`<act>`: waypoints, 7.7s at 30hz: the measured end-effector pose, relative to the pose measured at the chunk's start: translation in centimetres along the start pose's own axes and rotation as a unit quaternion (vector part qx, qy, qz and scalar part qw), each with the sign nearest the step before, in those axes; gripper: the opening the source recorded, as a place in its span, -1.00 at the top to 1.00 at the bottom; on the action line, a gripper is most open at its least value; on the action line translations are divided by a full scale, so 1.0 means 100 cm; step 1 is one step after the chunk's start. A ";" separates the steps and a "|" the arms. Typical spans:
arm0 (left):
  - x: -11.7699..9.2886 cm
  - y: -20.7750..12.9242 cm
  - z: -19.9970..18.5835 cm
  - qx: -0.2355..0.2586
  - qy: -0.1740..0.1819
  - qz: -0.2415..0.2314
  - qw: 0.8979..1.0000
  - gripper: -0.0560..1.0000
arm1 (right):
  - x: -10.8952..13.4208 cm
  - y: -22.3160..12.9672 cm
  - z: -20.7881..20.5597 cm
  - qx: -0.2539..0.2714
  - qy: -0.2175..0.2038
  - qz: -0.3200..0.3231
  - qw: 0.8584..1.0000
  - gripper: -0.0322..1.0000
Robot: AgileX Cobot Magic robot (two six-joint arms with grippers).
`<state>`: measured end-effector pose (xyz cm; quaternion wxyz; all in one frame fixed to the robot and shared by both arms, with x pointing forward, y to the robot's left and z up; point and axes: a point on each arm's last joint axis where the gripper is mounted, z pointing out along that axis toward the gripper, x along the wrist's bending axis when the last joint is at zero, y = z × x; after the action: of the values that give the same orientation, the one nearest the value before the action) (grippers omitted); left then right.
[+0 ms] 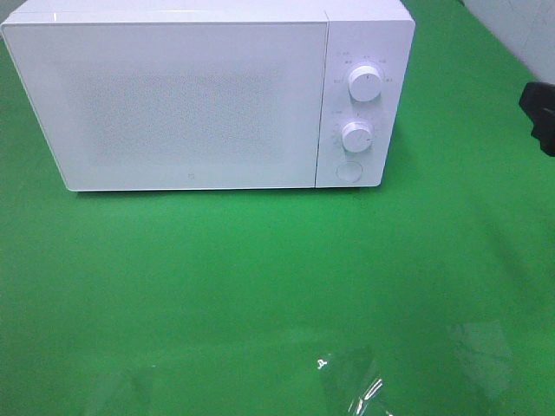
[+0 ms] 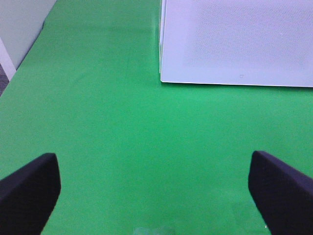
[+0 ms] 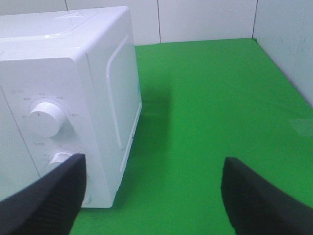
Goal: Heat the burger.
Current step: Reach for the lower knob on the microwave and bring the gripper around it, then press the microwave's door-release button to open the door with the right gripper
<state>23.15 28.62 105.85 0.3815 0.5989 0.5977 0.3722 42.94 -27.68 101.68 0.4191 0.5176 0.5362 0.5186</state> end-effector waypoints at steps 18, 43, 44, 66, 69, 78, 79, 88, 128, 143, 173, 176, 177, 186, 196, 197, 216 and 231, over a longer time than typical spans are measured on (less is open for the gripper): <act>0.000 0.000 0.000 0.000 0.000 0.000 1.000 -0.93 | 0.040 -0.056 0.032 0.000 -0.044 -0.074 0.996 -0.50; 0.000 0.000 0.000 0.000 0.000 0.000 1.000 -0.93 | 0.122 -0.087 0.052 0.000 -0.028 -0.072 0.997 -0.50; 0.000 0.000 0.000 0.000 0.000 0.000 1.000 -0.93 | 0.124 -0.087 0.054 -0.002 -0.028 -0.070 0.997 -0.50; 0.000 0.000 0.000 0.000 0.000 0.000 1.000 -0.93 | 0.132 -0.102 0.097 0.000 -0.063 -0.071 0.996 -0.50; 0.000 0.000 0.000 0.000 0.000 0.000 1.000 -0.93 | 0.134 -0.106 0.102 0.001 -0.061 -0.074 0.995 -0.50; 0.000 0.000 0.000 0.000 0.000 0.000 1.000 -0.93 | 0.135 -0.108 0.133 -0.014 -0.069 -0.070 0.995 -0.50; 0.000 0.000 0.000 0.000 0.000 0.000 1.000 -0.93 | 0.135 -0.108 0.133 -0.014 -0.069 -0.070 0.995 -0.50; 0.000 0.000 0.000 0.000 0.000 0.000 1.000 -0.93 | 0.138 -0.114 0.155 -0.015 -0.067 -0.067 0.995 -0.50; 0.000 0.000 0.000 0.000 0.000 0.000 1.000 -0.93 | 0.132 -0.124 0.163 -0.005 -0.061 -0.066 0.996 0.11; 0.000 0.000 0.000 0.000 0.000 0.000 1.000 -0.93 | 0.132 -0.124 0.163 -0.008 -0.060 -0.038 0.997 0.11; 0.000 0.000 0.000 0.000 0.000 0.000 1.000 -0.93 | 0.132 -0.127 0.160 -0.026 -0.009 0.680 0.732 0.09; 0.000 0.000 0.000 0.000 0.000 0.000 1.000 -0.93 | 0.132 -0.127 0.160 -0.026 -0.007 0.683 0.730 0.09; 0.000 0.000 0.000 0.000 0.000 0.000 1.000 -0.93 | 0.132 -0.127 0.160 -0.026 -0.007 0.683 0.730 0.09; 0.000 0.000 0.000 0.000 0.000 0.000 1.000 -0.93 | 0.132 -0.126 0.161 -0.026 -0.008 0.676 0.737 0.09; 0.000 0.000 0.000 0.000 0.000 0.000 1.000 -0.93 | 0.130 -0.126 0.161 -0.035 -0.021 0.658 0.752 0.09; 0.000 0.000 0.000 0.000 0.000 0.000 1.000 -0.93 | 0.130 -0.126 0.161 -0.037 -0.023 0.655 0.754 0.09; 0.000 0.000 0.000 0.000 0.000 0.000 1.000 -0.93 | 0.120 -0.120 0.124 0.051 -0.036 0.559 0.827 -0.30; 0.000 0.000 0.000 0.000 0.000 0.000 1.000 -0.93 | 0.121 -0.086 0.083 0.189 0.022 0.303 0.934 -0.30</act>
<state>23.15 28.62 105.85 0.3815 0.5989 0.5977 0.3722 48.74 -14.03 93.32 0.1241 0.7135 0.4513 0.5213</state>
